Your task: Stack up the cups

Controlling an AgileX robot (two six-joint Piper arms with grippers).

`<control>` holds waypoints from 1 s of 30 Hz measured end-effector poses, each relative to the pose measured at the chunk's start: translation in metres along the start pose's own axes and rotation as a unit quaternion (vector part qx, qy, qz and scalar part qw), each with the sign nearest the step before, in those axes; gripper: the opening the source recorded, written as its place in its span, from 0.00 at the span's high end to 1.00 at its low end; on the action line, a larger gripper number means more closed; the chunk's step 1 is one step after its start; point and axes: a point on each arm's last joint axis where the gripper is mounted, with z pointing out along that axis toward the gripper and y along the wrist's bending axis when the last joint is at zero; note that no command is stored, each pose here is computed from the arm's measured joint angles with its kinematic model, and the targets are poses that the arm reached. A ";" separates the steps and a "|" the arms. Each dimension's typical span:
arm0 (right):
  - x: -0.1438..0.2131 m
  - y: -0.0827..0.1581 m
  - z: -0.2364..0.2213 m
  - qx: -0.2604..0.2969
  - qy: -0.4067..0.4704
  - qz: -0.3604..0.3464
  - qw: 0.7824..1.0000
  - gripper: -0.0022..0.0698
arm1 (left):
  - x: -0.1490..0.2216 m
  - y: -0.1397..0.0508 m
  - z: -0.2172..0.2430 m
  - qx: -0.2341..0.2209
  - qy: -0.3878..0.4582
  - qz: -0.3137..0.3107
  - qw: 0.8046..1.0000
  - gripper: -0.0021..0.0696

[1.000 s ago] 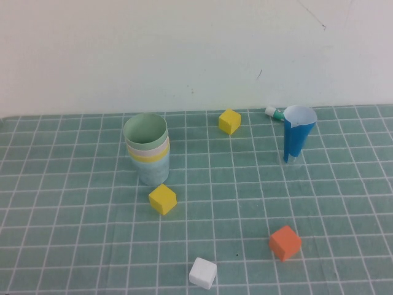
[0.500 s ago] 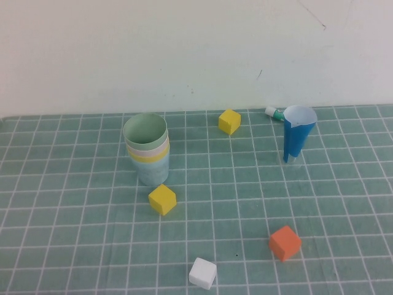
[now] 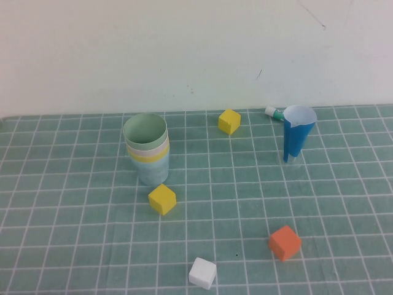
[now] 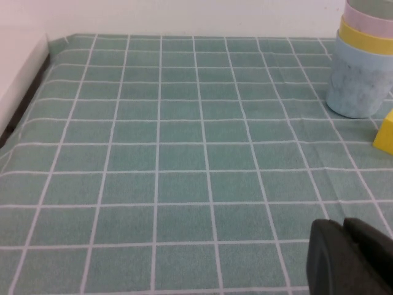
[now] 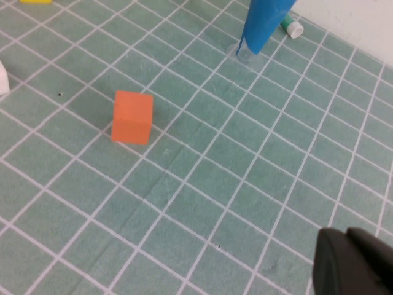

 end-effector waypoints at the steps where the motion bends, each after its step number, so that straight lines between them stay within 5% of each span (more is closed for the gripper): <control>1: 0.000 0.000 0.000 0.000 0.000 0.000 1.000 0.97 | 0.000 0.000 0.000 0.001 0.000 -0.001 1.000 0.97; 8: 0.000 0.000 0.000 0.000 0.000 0.000 1.000 0.97 | 0.000 -0.001 0.000 0.003 0.000 0.034 0.999 0.97; 30: 0.000 0.000 0.000 0.000 0.000 0.000 1.000 0.97 | 0.000 -0.003 0.000 0.017 0.002 0.008 1.000 0.97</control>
